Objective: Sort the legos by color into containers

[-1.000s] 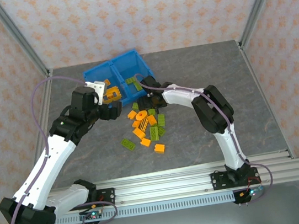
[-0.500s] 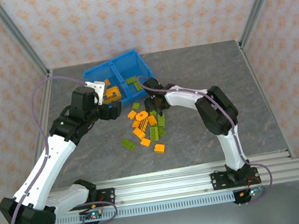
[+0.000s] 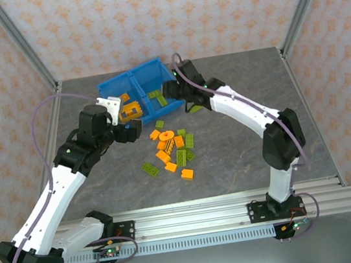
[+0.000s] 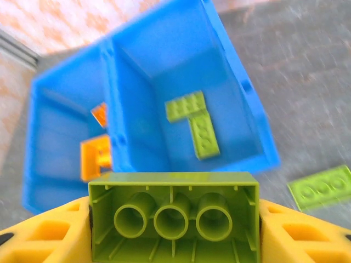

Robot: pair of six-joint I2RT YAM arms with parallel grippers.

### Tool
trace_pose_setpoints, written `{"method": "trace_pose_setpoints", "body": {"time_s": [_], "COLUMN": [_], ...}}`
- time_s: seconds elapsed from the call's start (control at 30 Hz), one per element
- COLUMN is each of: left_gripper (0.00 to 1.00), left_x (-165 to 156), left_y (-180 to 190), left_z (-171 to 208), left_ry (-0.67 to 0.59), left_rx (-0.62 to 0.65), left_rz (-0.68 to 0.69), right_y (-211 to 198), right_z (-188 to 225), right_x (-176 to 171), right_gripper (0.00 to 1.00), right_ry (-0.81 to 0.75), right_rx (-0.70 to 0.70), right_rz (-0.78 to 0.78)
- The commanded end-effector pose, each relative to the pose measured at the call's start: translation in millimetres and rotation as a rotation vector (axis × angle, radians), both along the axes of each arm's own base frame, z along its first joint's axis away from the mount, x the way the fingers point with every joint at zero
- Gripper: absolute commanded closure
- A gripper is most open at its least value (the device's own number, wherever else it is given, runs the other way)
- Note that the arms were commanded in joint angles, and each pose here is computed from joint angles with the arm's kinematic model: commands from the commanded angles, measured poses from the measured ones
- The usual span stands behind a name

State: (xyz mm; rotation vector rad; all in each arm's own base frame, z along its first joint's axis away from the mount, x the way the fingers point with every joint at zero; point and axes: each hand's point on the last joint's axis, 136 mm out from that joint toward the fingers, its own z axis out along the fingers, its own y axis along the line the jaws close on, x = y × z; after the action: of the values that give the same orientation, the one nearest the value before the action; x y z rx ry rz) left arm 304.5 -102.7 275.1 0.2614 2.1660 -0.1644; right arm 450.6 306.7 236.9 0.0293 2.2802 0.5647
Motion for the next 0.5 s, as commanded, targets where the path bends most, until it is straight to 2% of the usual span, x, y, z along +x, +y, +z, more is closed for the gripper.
{"method": "trace_pose_setpoints", "body": {"time_s": [0.0, 0.23, 0.37, 0.47], "left_gripper": [0.00, 0.00, 0.00, 0.00], "left_x": [1, -3, -3, -2], "left_y": [11, 19, 19, 18], "left_z": [10, 16, 17, 15], "left_ry": [-0.057, -0.080, -0.082, -0.072], "left_rx": [0.036, 0.053, 0.053, 0.053], "left_rz": [0.034, 0.058, 0.060, 0.057], "right_y": [10, 32, 32, 38], "right_z": [-13, -64, -94, -105], "right_x": [29, 78, 91, 95], "right_gripper": [0.50, 0.48, 0.48, 0.44], "right_ry": [0.036, 0.124, 0.167, 0.186], "right_rx": [-0.002, -0.021, -0.005, 0.023], "right_rz": [-0.082, -0.161, -0.209, -0.201]}}
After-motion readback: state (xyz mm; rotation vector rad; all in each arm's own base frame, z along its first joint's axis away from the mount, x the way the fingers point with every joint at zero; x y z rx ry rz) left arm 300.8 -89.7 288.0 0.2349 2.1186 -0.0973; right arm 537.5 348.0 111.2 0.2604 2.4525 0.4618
